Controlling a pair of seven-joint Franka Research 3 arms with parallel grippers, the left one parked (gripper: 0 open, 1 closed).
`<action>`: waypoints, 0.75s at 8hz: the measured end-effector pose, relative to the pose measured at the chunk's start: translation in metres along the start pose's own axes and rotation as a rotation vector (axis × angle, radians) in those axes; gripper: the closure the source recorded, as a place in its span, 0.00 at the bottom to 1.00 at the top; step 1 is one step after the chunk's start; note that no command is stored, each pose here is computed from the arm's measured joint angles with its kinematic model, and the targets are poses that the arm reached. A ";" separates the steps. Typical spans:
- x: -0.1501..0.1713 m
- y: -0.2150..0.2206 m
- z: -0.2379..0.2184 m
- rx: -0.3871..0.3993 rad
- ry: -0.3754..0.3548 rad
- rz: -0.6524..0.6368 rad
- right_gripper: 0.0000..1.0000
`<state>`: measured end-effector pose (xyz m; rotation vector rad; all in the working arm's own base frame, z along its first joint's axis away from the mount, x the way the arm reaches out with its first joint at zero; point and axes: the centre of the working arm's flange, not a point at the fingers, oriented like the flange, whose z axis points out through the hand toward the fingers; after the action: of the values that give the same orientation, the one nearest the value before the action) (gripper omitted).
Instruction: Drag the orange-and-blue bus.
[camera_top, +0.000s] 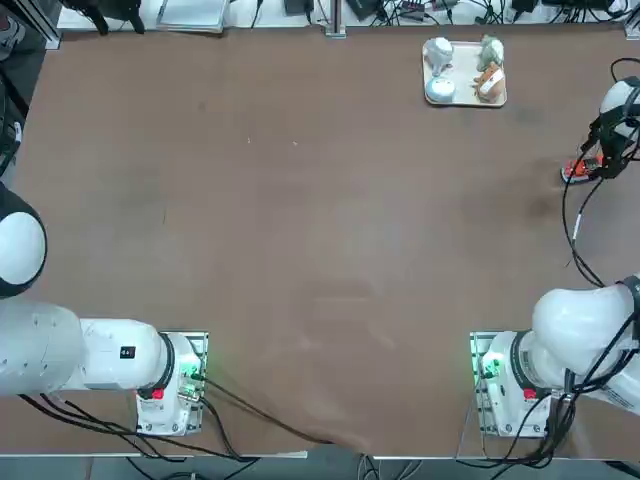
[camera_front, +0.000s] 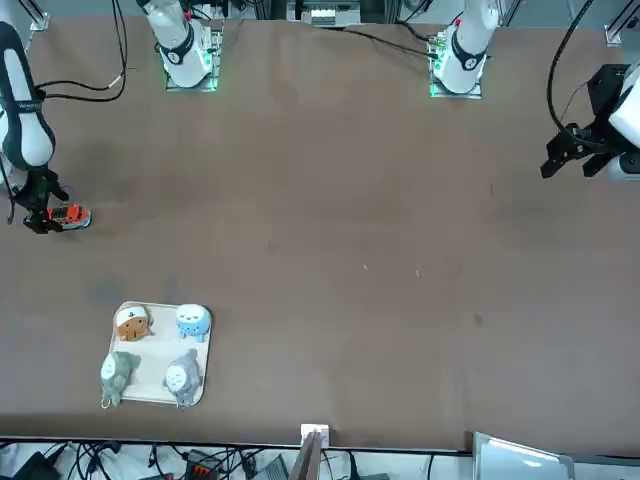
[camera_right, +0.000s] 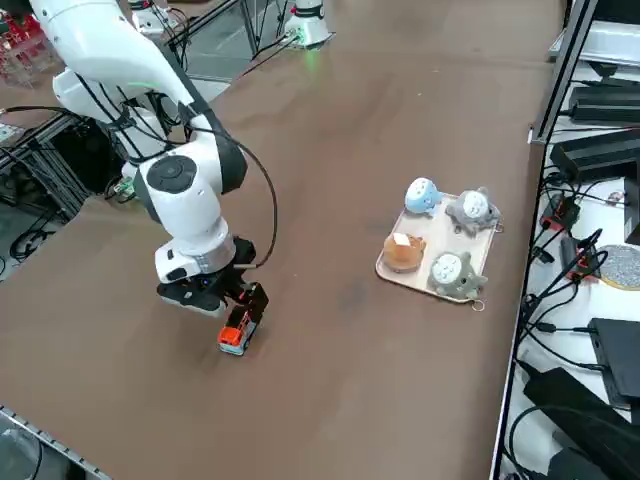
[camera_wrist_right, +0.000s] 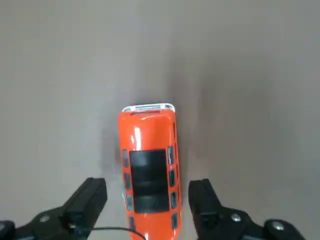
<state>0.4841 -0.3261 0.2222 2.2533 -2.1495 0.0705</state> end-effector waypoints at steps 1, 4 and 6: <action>0.000 0.000 0.007 0.003 0.002 0.000 0.01; 0.002 0.002 0.011 0.002 0.001 0.005 0.14; 0.006 0.003 0.008 0.007 0.005 0.012 0.37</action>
<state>0.4812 -0.3322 0.2145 2.2419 -2.1636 0.0834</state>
